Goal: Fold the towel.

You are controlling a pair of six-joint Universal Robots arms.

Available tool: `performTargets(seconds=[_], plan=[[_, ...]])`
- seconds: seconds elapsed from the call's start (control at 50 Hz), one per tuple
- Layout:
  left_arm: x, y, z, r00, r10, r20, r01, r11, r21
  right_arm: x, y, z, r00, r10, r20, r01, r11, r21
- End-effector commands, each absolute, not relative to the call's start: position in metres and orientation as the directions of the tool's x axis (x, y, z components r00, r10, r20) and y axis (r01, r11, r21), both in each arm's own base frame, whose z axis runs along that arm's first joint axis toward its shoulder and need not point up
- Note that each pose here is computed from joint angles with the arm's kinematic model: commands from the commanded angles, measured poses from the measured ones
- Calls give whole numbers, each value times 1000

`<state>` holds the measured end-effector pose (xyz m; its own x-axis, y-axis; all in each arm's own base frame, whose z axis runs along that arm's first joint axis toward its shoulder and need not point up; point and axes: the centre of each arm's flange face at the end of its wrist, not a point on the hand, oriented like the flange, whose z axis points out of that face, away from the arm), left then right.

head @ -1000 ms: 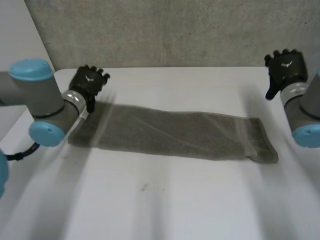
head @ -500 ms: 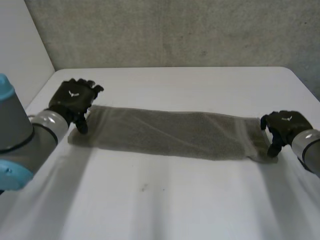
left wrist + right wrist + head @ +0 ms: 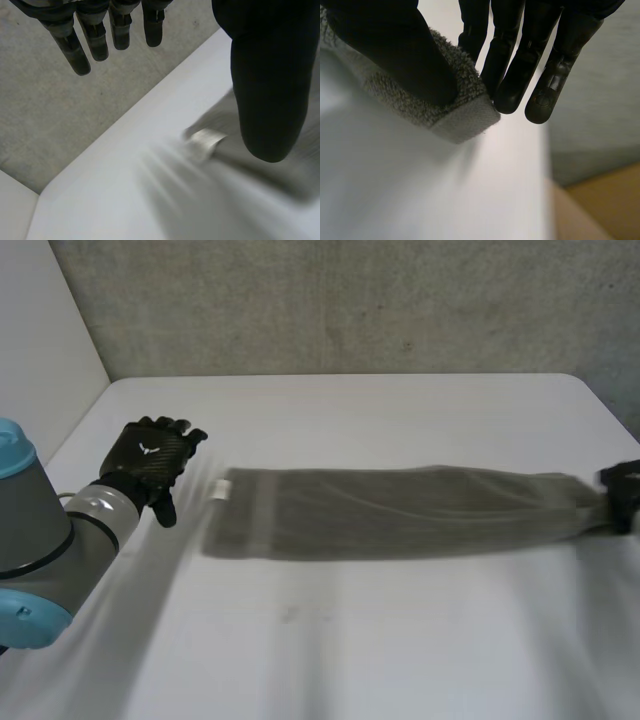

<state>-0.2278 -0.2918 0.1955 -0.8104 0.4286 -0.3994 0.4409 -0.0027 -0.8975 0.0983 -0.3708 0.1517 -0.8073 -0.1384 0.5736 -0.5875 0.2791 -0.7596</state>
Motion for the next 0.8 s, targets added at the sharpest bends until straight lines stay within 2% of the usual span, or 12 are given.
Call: performTargets(seconds=[0.02,0.08,0.12,0.18,0.22,0.24,0.28,0.38,0.5,0.58,0.68,0.8], plan=[[-224,-286,206,-815,414,-405,435,-24,-900,69,-384,196,-691,10,723,-700,240,-672],[-223,-284,208,-816,412,-405,434,-25,-900,112,-384,215,-725,-38,688,-688,91,-720],[-222,-282,209,-817,409,-406,434,-27,-901,169,-373,233,-766,-137,628,-625,-67,-778],[-222,-282,209,-818,409,-405,434,-25,-901,196,-365,240,-772,-189,607,-592,-135,-794],[-220,-280,211,-820,403,-406,433,-27,-901,248,-339,241,-750,-324,577,-525,-239,-817],[-220,-280,211,-820,403,-406,433,-27,-901,249,-339,241,-749,-325,577,-525,-240,-817],[-219,-278,212,-821,401,-405,432,-27,-902,303,-303,230,-662,-478,577,-468,-337,-817],[-219,-276,212,-821,402,-405,431,-29,-902,366,-243,198,-492,-653,576,-381,-433,-817],[-224,-278,218,-830,407,-382,400,-43,-916,392,-213,144,-386,-740,552,-369,-424,-827],[-230,-279,223,-840,415,-349,361,-52,-931,393,-209,132,-369,-752,547,-379,-415,-827],[-253,-278,224,-831,463,-309,308,-80,-948,388,-214,142,-420,-732,537,-390,-388,-835],[-294,-266,217,-784,552,-285,257,-129,-958,332,-251,175,-626,-619,475,-441,-223,-870]])
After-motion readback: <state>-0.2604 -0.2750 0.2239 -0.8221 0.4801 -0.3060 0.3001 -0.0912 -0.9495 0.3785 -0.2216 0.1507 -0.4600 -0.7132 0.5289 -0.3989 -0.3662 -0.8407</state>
